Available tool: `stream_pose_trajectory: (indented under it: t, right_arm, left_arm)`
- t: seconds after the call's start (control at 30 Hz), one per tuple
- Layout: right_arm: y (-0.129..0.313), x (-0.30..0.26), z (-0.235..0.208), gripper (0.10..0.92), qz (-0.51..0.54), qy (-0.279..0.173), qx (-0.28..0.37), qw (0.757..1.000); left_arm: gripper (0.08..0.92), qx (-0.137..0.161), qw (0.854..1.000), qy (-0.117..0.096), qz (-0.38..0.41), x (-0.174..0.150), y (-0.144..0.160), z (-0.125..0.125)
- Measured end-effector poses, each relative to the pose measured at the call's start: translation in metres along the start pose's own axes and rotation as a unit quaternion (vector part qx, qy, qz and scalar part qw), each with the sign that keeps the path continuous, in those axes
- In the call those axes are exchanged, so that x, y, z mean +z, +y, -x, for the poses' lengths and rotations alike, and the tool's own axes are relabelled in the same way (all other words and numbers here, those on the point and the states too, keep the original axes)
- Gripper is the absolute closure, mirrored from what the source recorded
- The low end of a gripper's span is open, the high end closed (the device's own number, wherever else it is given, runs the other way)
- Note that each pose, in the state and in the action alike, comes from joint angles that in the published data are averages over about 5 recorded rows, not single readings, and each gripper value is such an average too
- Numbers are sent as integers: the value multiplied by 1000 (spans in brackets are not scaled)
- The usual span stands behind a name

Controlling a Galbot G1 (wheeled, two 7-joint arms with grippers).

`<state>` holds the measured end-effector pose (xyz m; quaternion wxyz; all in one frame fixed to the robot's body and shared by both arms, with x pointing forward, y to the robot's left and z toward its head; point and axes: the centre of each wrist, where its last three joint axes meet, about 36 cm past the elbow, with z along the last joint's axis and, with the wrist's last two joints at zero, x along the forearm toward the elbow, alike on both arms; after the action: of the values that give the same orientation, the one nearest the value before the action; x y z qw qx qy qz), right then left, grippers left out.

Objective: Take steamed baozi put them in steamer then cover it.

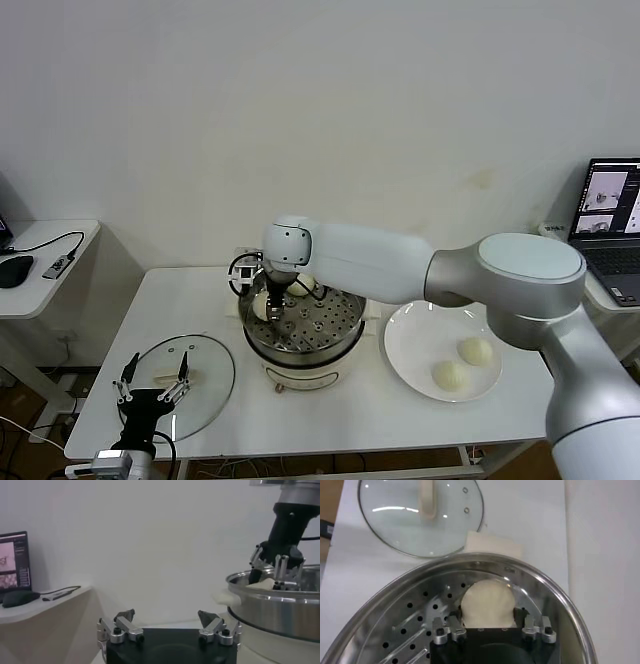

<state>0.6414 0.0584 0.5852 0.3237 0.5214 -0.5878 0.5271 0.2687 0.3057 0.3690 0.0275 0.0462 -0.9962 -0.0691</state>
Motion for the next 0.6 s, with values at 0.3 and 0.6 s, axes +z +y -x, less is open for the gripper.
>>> stream_pose_trajectory:
  t: [0.3,0.6]
  right_arm:
    - [-15,33,-54,199,-32,12,-6,999]
    - [-11,117,-122,200,-53,42,-17,998]
  left_arm:
    - [177,-1,1000,-1,3,-1,3,0]
    - [177,1,1000,-1,6,-1,4,0]
